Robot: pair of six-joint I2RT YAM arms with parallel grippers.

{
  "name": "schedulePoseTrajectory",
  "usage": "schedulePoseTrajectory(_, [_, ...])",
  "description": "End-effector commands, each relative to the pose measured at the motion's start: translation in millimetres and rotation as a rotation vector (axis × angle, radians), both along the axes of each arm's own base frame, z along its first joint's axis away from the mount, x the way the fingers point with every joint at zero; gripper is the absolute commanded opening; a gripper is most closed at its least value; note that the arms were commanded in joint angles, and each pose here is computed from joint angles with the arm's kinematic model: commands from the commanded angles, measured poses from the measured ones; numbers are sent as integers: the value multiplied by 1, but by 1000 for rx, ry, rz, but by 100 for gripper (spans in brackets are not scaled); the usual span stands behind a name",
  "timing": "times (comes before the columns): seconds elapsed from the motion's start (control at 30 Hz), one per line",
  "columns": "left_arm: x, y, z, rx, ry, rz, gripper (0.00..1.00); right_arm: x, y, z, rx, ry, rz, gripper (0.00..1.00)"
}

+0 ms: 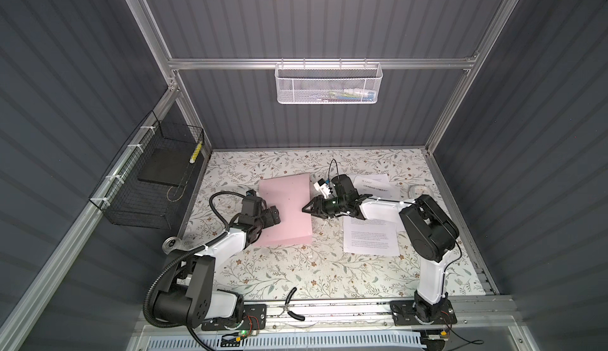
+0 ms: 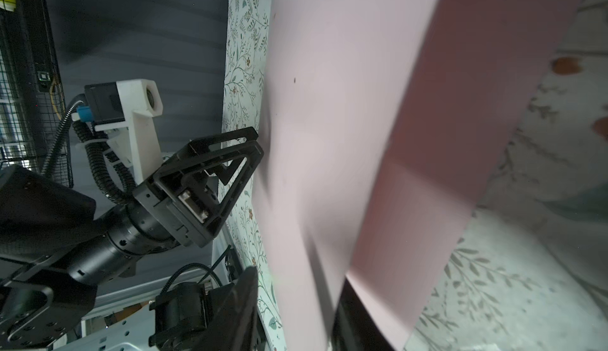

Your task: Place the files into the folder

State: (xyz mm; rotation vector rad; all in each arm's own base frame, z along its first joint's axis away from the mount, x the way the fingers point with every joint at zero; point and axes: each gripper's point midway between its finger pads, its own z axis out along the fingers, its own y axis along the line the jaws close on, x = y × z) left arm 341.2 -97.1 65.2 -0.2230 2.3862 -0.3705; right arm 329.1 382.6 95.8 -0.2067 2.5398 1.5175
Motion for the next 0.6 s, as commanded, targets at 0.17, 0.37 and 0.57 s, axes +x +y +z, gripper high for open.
schedulePoseTrajectory(0.17, [-2, -11, 7, -28, -21, -79, 91, 0, 10, 12, 55, -15, 20, 9])
schedulePoseTrajectory(0.37, [-24, -23, 47, 200, -137, -138, 99, 3, 5, 24, 60, 13, -15, 0])
schedulePoseTrajectory(0.57, [-64, -37, 80, 430, -275, -168, 100, 6, 5, 46, 59, 107, -51, 0])
